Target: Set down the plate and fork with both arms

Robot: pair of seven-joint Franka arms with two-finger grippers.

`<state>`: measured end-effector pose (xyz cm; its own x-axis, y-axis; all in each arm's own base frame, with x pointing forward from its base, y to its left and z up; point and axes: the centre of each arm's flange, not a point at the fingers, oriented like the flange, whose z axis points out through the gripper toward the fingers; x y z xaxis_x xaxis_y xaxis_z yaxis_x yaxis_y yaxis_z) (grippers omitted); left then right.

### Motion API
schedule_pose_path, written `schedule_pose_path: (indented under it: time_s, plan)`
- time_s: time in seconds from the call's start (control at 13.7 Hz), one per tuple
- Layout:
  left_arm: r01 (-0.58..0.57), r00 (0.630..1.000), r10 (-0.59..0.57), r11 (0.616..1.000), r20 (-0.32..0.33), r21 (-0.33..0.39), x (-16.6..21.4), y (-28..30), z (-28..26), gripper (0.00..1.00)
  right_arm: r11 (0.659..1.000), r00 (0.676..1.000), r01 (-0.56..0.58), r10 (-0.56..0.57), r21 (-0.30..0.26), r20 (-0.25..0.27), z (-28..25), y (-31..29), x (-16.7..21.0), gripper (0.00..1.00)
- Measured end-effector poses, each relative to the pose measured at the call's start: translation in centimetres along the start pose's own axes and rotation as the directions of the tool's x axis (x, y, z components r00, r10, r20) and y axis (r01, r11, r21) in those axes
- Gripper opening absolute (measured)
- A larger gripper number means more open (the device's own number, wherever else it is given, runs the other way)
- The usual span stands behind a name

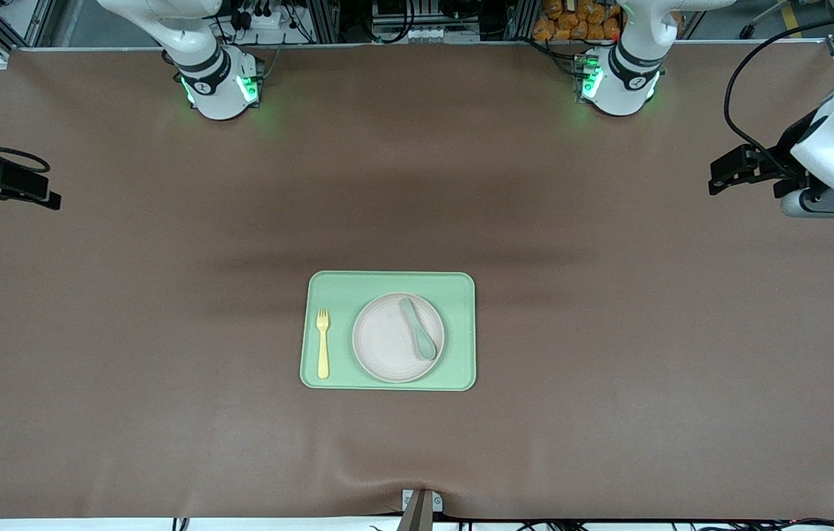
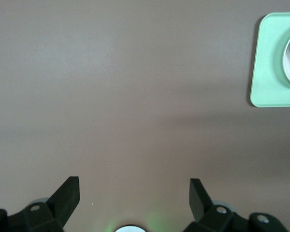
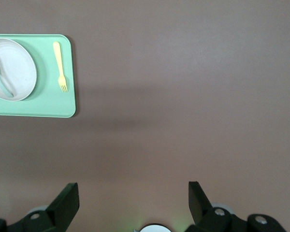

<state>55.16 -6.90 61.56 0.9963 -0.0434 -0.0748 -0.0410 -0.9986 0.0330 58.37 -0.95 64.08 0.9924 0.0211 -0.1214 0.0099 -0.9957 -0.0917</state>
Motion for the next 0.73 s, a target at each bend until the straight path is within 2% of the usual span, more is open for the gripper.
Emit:
schedule_pose_path:
  time_s: [0.29, 0.73]
  plan:
    - [0.015, 0.999, -0.015, 1.0, -0.045, -0.005, 0.5, 0.5, -0.4, 1.0, 1.0, 0.999, 0.006, -0.006, -0.004, -0.032, 0.4, -0.6, -1.9, 1.0]
    - [0.03, 0.999, -0.03, 1.0, -0.043, -0.006, 0.7, 0.4, -0.1, 1.0, 1.0, 0.999, 0.023, -0.024, -0.02, -0.04, 0.7, -1.7, -2.9, 1.0]
